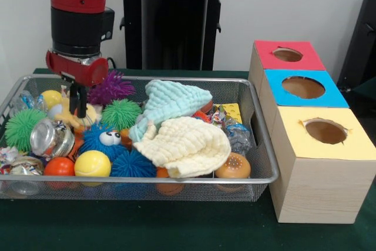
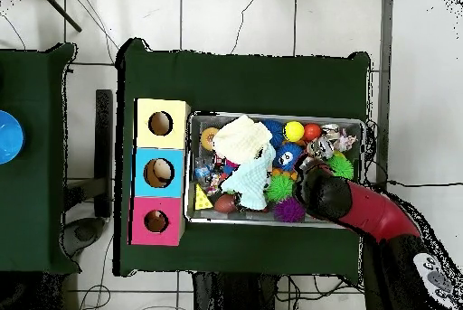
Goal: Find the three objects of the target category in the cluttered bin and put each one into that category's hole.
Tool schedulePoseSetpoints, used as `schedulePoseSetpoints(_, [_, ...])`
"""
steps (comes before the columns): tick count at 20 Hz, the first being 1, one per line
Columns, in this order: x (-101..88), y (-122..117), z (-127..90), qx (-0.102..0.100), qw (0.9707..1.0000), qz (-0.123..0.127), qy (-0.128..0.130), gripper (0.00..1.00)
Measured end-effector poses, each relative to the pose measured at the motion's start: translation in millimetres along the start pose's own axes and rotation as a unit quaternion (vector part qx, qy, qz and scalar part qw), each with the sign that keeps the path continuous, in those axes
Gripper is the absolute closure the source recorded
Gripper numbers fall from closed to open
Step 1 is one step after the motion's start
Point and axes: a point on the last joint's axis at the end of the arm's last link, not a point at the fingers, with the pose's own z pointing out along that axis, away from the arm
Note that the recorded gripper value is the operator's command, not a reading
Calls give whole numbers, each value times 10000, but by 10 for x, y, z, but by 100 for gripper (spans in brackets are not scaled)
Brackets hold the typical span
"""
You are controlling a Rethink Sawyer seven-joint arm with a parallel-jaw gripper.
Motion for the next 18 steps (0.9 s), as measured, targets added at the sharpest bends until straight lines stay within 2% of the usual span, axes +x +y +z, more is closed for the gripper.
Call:
schedulePoseSetpoints(12, [97, 19, -271, 17, 9998, 10, 200, 100])
schedulePoseSetpoints(18, [141, 67, -479, 28, 9996, 20, 287, 100])
